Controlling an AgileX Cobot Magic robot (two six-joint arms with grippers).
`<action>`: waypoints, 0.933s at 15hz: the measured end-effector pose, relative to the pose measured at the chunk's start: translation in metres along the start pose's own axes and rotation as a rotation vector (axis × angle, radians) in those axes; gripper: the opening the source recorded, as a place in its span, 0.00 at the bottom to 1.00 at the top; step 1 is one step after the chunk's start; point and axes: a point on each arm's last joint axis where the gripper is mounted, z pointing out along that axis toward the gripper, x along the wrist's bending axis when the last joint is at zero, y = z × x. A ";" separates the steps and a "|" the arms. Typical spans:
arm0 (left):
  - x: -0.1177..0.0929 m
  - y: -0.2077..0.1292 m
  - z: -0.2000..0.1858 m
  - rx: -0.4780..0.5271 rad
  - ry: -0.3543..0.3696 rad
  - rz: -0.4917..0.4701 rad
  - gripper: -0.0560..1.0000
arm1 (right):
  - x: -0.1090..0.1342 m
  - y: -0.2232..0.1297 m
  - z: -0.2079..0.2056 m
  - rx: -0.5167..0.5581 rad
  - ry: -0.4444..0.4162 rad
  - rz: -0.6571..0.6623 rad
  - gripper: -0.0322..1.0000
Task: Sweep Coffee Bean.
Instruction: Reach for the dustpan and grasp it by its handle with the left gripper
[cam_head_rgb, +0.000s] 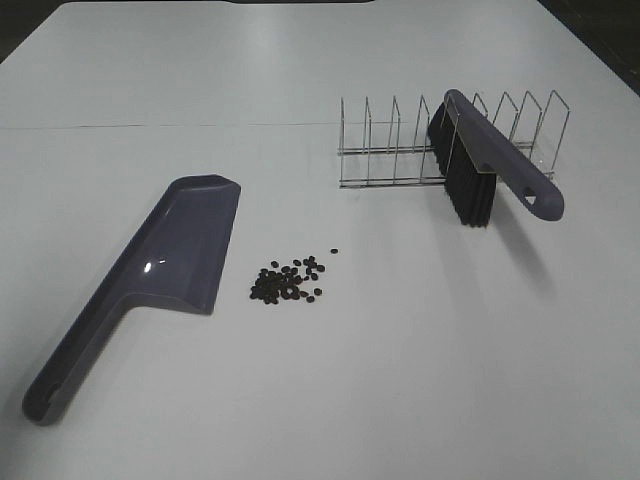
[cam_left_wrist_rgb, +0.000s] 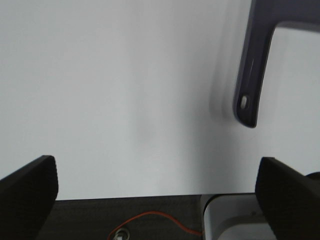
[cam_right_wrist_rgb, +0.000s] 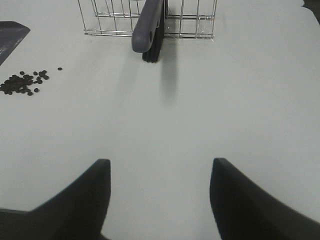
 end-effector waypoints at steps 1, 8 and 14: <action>-0.008 0.009 0.015 0.059 0.001 0.062 0.99 | 0.000 0.000 0.000 0.000 0.000 0.000 0.56; -0.064 0.053 0.109 0.163 -0.108 0.052 0.99 | 0.000 0.000 0.000 0.000 0.000 0.000 0.56; -0.076 0.061 0.176 0.242 -0.114 0.001 0.93 | 0.000 0.000 0.000 0.000 0.000 0.000 0.56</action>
